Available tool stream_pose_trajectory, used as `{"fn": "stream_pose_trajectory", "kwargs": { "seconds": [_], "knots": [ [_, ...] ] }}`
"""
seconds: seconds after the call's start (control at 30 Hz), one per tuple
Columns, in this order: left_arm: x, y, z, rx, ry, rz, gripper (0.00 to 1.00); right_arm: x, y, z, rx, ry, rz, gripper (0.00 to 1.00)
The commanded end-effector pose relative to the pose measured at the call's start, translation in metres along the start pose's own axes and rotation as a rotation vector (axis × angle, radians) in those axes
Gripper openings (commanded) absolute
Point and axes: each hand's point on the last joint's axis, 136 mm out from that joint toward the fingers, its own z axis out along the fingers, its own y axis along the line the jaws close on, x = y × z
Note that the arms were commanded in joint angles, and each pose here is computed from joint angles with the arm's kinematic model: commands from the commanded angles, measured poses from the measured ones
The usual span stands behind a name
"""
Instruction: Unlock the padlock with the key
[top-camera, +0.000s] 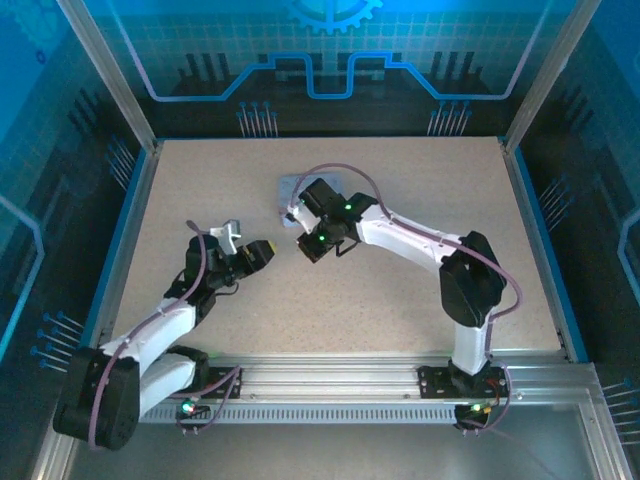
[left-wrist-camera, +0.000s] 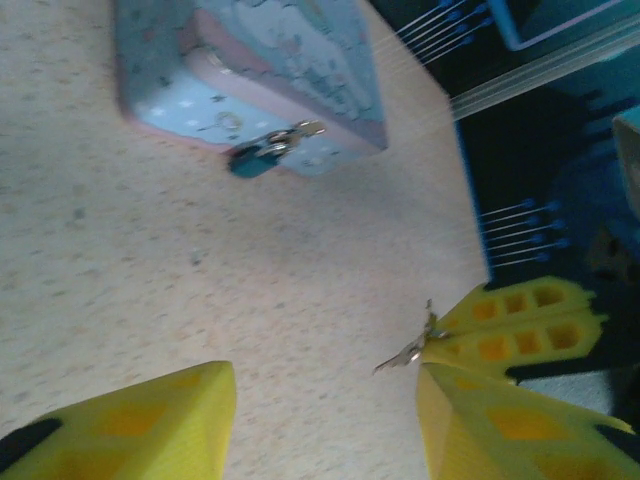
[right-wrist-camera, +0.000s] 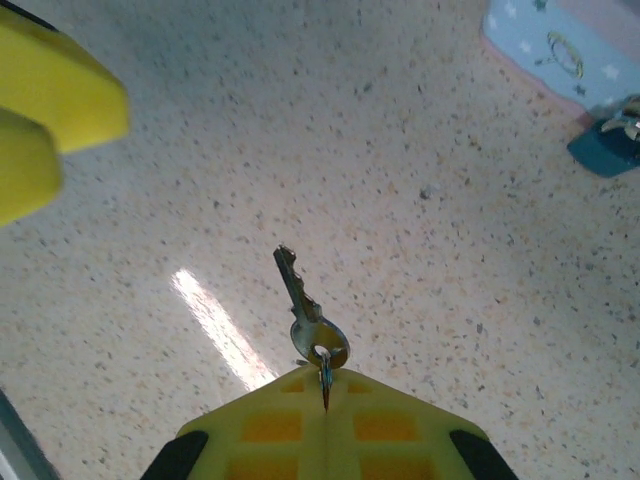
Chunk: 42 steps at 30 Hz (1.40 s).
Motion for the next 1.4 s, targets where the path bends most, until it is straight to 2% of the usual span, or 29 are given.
{"fn": "stream_pose_trajectory", "kwargs": {
  "seconds": [0.0,0.13,0.43,0.87,1.13,1.27,1.37],
  "knots": [
    [-0.007,-0.036,0.003,0.188,-0.017,-0.01,0.46,-0.019,0.007,-0.01,-0.048,-0.103,0.058,0.0],
    [-0.003,-0.049,0.011,0.241,0.004,0.006,0.4,-0.019,0.009,-0.011,-0.064,-0.105,0.066,0.0],
    [-0.004,-0.046,0.023,0.233,0.017,-0.014,0.37,-0.019,0.013,-0.014,-0.081,-0.121,0.071,0.0],
    [-0.009,-0.051,0.034,0.304,0.008,-0.02,0.28,-0.021,0.017,-0.016,-0.102,-0.127,0.069,0.0],
    [-0.011,-0.055,0.038,0.34,0.009,-0.019,0.28,-0.021,0.018,-0.017,-0.105,-0.126,0.062,0.0],
    [-0.011,-0.056,0.04,0.344,0.013,-0.012,0.19,-0.022,0.018,-0.018,-0.105,-0.128,0.06,0.0],
    [-0.011,-0.057,0.041,0.351,0.017,-0.001,0.0,-0.022,0.018,-0.017,-0.108,-0.125,0.054,0.0]
  ]
}}
